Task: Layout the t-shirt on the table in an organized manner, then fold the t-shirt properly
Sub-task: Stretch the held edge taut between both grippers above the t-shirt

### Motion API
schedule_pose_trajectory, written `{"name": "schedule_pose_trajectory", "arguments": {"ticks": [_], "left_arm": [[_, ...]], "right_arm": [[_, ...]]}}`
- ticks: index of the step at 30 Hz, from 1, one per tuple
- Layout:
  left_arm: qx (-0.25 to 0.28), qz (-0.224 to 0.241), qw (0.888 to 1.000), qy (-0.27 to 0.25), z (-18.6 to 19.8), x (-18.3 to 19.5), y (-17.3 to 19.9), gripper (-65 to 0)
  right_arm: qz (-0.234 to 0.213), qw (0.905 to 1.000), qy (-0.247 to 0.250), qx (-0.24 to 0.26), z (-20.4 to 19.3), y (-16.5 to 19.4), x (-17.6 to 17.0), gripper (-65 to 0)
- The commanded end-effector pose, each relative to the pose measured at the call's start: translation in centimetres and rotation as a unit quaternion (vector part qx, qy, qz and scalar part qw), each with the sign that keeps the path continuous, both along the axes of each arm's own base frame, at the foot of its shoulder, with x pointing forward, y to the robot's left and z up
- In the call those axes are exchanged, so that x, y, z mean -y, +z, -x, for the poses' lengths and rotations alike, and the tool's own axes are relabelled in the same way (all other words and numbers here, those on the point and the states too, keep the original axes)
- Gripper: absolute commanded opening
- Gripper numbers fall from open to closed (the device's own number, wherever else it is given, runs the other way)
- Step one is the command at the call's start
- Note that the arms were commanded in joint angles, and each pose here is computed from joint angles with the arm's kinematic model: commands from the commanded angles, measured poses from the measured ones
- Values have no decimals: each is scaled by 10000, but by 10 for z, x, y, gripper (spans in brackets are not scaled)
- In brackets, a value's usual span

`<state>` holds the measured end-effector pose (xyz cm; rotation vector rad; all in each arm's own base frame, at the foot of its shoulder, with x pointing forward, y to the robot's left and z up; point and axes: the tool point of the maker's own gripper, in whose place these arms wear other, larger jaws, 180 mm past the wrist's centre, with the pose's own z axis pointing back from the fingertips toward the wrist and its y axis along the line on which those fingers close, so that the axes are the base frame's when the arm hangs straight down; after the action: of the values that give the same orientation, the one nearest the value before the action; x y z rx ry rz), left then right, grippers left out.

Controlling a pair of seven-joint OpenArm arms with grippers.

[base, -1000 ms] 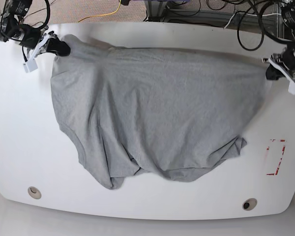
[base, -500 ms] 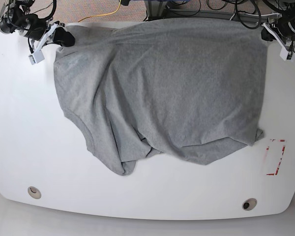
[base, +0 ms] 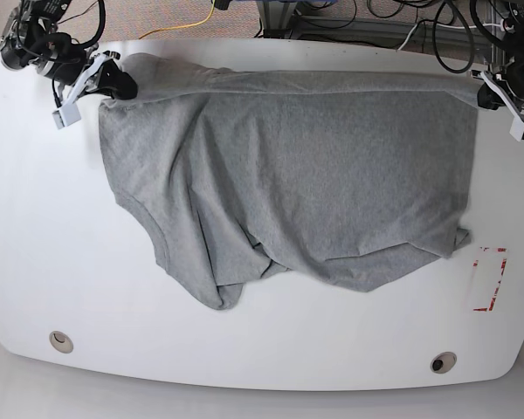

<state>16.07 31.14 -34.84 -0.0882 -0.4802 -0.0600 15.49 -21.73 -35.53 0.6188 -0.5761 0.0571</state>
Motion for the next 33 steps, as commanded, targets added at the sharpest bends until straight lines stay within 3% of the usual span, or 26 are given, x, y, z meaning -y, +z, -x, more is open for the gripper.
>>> {"name": "schedule_pose_trajectory", "arguments": {"ticks": [1,15,22,28,33], "left_arm": [[171,-108,9998,-45,-9,-5,9,-646],[-313,-169,9994,45,28,-12,-3,-646],[-209,-267,9990,280,31,-26,5,-646],[887,-244,9954,263,-43,-23,42,-646],[1577,-136,9871,-220,-117,5,82,-646]], "right_arm": [[48,9993,-33,379,-18,16,6,-650],[57,9986,-53,531,-27,22,7,-650],[66,9978,-35,657,-37,26,6,-650],[282,9916,-30,1264,-82,52,12,-650],[693,9853,95,1556,-121,71,23,-650]]}}
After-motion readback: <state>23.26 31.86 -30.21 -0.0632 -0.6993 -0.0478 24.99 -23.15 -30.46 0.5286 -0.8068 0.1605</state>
